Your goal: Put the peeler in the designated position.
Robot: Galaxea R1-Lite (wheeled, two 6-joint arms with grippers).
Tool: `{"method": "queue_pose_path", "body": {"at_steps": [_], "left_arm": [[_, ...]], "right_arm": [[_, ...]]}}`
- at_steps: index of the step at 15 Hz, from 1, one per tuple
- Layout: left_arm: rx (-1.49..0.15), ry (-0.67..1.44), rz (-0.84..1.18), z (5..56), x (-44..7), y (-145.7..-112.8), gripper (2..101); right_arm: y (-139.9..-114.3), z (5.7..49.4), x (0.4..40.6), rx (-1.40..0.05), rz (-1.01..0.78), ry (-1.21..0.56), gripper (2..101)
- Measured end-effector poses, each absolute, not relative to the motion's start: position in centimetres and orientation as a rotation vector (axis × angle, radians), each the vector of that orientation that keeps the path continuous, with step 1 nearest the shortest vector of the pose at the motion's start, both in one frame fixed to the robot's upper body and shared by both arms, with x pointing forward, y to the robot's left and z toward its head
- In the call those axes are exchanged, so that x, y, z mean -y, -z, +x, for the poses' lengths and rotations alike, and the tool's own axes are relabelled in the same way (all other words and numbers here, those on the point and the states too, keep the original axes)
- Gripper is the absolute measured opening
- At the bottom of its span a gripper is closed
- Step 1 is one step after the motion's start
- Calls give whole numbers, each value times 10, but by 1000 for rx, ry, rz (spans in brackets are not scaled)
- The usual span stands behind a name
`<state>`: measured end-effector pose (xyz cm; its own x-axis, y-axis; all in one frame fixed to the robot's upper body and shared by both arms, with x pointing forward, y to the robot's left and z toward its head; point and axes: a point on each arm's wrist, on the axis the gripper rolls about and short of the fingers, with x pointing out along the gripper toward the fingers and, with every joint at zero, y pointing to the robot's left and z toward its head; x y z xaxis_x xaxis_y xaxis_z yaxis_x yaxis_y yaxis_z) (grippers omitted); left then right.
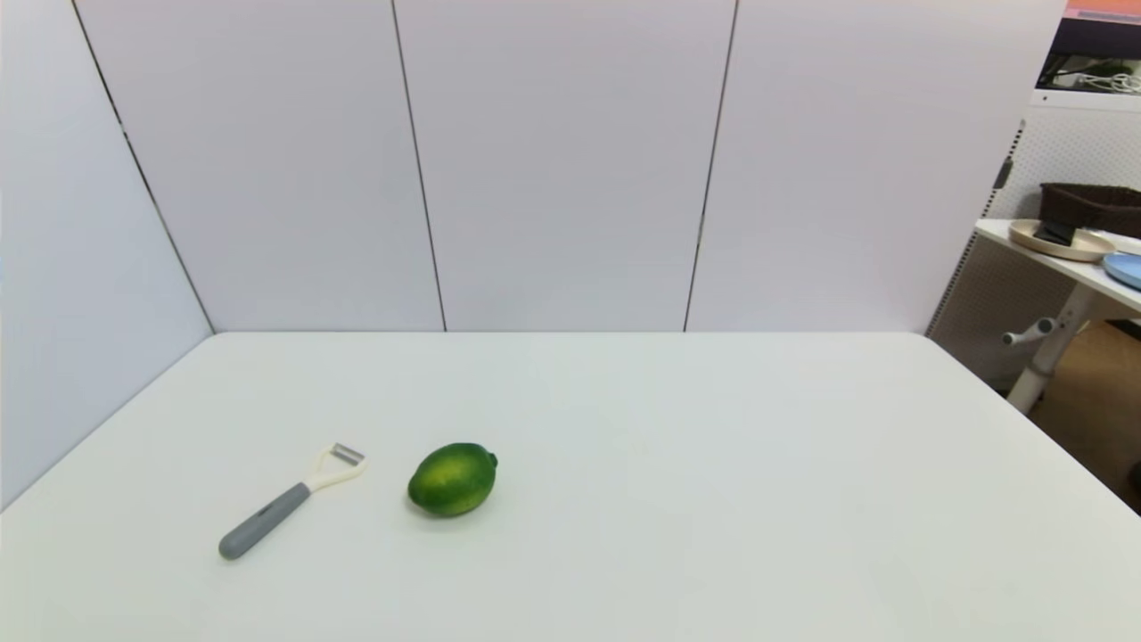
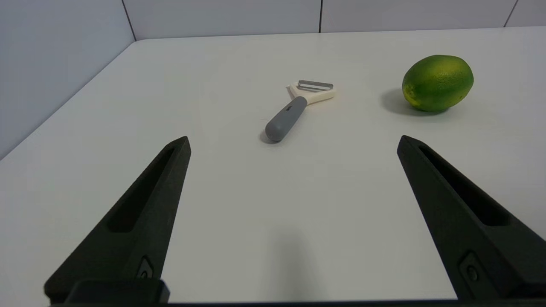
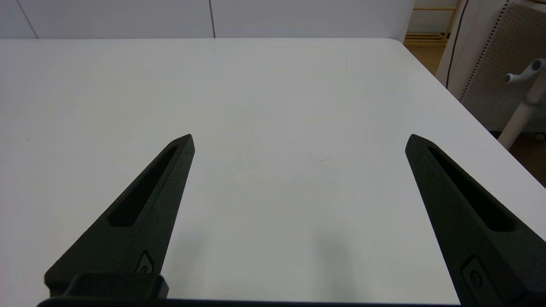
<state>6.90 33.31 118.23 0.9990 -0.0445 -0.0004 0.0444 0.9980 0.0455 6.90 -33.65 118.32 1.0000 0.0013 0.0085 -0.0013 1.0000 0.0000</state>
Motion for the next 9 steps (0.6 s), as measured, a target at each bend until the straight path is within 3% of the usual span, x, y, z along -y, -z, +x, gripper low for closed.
{"method": "queue_pose_path", "body": {"at_steps": [9], "left_arm": [[1, 44, 46, 69, -333, -1182, 978]], "right_arm": [[-1183, 69, 336, 9, -5, 0, 980]]}}
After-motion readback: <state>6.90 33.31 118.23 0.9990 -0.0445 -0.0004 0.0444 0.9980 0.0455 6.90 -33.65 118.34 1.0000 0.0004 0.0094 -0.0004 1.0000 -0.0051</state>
